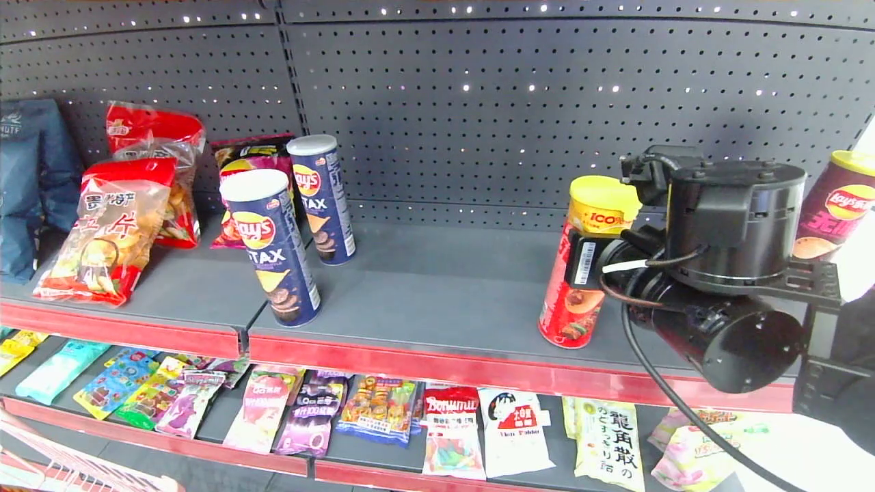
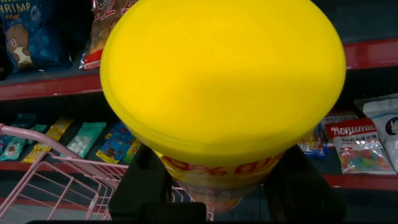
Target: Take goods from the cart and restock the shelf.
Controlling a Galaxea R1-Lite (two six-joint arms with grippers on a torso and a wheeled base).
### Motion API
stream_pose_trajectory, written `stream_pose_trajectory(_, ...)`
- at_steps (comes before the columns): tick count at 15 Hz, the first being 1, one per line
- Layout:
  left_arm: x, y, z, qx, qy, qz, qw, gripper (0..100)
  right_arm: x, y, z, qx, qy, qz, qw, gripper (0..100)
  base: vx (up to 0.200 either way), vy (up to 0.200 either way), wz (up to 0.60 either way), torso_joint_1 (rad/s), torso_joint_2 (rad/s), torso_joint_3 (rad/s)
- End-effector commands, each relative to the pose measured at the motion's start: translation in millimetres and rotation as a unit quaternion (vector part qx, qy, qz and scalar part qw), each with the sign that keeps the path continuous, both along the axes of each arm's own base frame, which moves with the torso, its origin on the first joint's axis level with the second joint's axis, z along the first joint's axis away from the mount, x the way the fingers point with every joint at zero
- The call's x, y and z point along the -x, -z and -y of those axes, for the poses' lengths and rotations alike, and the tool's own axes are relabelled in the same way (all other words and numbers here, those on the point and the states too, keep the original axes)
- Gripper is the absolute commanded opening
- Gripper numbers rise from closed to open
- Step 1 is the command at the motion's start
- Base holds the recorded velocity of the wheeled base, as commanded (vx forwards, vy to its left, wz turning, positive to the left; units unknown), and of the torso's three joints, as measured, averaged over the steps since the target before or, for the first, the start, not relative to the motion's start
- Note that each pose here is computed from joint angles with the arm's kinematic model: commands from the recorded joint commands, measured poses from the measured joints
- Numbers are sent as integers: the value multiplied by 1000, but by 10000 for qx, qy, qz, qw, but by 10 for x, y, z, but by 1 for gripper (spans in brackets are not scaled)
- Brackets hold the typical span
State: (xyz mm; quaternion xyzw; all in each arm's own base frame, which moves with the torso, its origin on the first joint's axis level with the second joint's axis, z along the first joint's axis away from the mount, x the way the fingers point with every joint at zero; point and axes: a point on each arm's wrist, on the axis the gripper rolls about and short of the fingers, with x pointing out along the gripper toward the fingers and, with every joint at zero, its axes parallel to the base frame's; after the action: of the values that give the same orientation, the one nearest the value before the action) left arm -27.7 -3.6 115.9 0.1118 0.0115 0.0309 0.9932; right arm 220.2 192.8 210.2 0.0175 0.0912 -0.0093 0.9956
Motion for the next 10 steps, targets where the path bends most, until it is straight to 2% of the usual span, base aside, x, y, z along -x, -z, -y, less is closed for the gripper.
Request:
stream_pose_trajectory(1, -2, 2, 0, 0, -2, -12, 10000, 0, 27, 15, -32, 45, 25, -6, 10000, 0, 0, 0, 0, 0, 0, 0)
stream_pose_trajectory(10, -4, 6, 0, 1, -2, -20, 10000, 0, 49, 45, -5, 295, 401, 18, 9988, 0, 0, 0, 0, 0, 0, 0)
